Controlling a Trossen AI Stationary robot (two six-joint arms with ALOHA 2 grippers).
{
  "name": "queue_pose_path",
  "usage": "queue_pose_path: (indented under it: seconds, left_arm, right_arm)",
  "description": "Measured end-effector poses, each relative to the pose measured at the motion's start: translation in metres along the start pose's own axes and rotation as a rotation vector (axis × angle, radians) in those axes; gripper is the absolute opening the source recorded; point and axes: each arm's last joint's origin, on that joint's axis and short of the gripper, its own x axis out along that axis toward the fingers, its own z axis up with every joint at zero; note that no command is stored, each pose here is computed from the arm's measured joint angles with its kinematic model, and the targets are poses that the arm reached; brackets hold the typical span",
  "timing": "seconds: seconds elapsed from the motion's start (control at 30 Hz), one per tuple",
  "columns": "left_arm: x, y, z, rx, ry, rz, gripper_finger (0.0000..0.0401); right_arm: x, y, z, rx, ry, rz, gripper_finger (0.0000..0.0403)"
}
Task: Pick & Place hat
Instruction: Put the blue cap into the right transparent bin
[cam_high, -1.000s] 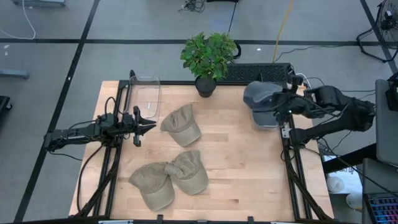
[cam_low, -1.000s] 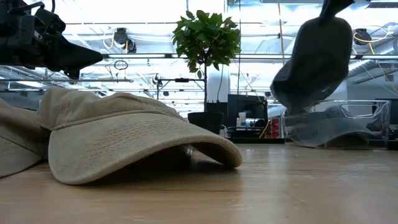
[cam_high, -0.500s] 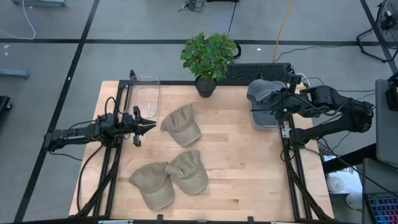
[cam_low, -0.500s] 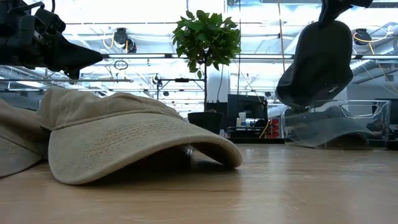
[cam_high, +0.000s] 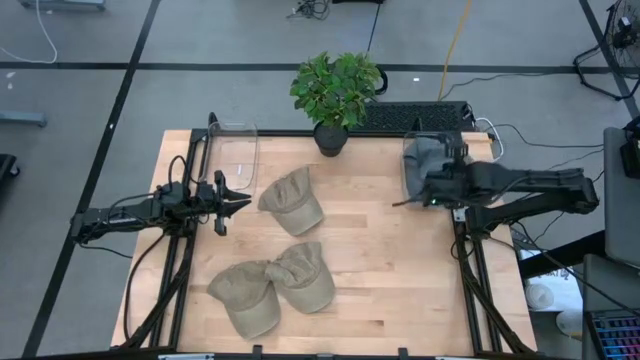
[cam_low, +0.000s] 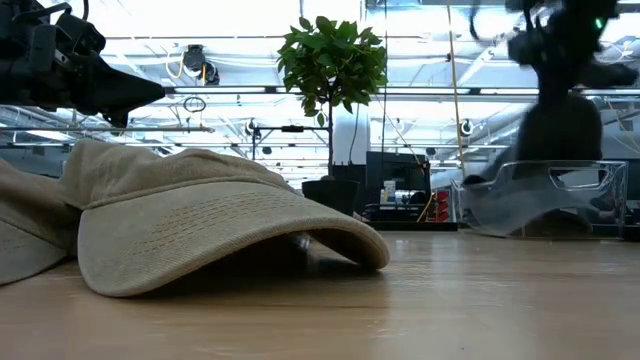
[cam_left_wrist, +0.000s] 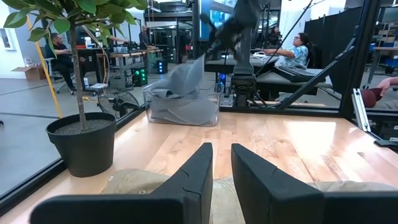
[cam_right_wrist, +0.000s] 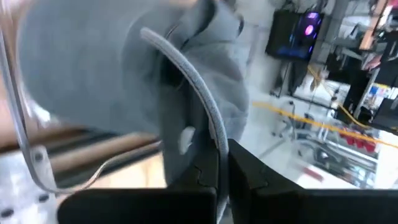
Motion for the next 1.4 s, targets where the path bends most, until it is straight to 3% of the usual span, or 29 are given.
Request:
queue_pose_path:
  seconds: [0.27, 0.6, 0.83, 1.13, 1.4]
  left_arm:
    - [0.000, 0.000, 0.000, 0.000, 0.000, 0.000, 0.0067]
    - [0.000, 0.000, 0.000, 0.000, 0.000, 0.000, 0.0067]
    - [0.000, 0.000, 0.000, 0.000, 0.000, 0.000, 0.0067]
    - [0.000, 0.000, 0.000, 0.000, 0.000, 0.000, 0.0067]
    - [0.000, 0.000, 0.000, 0.000, 0.000, 0.000, 0.0067]
  right_arm:
    - [0.033, 0.036, -0.001, -0.071, 0.101, -0.027, 0.0000]
    - [0.028, 0.028, 0.019, 0.084, -0.062, -0.049, 0.0000]
    - [0.024, 0.027, 0.039, 0.222, -0.247, 0.102, 0.0001]
    - [0.024, 0.027, 0.040, 0.221, -0.256, 0.098, 0.0005]
    - [0.017, 0.016, 0.041, 0.268, -0.269, 0.009, 0.0006]
